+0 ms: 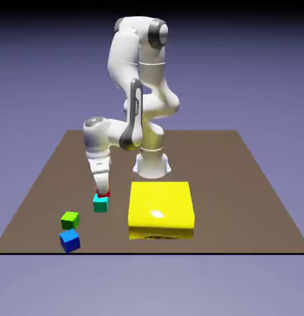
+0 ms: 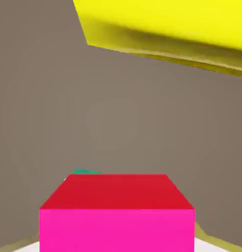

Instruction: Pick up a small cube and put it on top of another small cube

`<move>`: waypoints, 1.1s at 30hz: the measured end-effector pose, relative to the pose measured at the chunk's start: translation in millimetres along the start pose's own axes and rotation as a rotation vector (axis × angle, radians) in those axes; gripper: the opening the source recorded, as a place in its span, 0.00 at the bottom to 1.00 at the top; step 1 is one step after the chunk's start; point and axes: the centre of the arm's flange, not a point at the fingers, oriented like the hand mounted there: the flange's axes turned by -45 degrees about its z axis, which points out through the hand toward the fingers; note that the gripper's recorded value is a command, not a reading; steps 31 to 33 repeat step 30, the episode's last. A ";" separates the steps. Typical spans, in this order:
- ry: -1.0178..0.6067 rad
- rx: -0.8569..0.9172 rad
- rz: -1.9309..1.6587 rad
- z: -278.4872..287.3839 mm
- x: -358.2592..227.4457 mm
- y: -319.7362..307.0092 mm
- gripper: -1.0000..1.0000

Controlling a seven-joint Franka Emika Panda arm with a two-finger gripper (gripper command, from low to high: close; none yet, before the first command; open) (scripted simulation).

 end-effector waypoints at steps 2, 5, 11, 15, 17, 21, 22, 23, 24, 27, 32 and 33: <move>-0.015 0.003 0.004 5.1 -1.6 -2.7 0.00; -0.046 0.010 0.007 11.8 -3.5 -7.1 0.00; -0.024 0.004 0.005 7.1 -2.1 -3.7 1.00; 0.006 -0.002 0.004 -3.3 -0.7 -0.1 1.00; 0.015 -0.002 0.001 -9.1 0.3 1.3 1.00; 0.018 -0.001 -0.003 -21.8 1.7 2.1 1.00; 0.016 0.000 -0.004 -25.1 2.0 2.1 1.00; 0.012 0.002 -0.004 -28.5 2.1 1.6 1.00; 0.008 0.003 -0.004 -32.0 2.0 1.0 1.00; -0.014 0.007 -0.001 -42.6 1.3 -1.9 1.00; -0.046 0.012 0.005 -53.4 -0.2 -6.2 1.00; -0.046 0.012 0.005 -53.4 -0.2 -6.2 1.00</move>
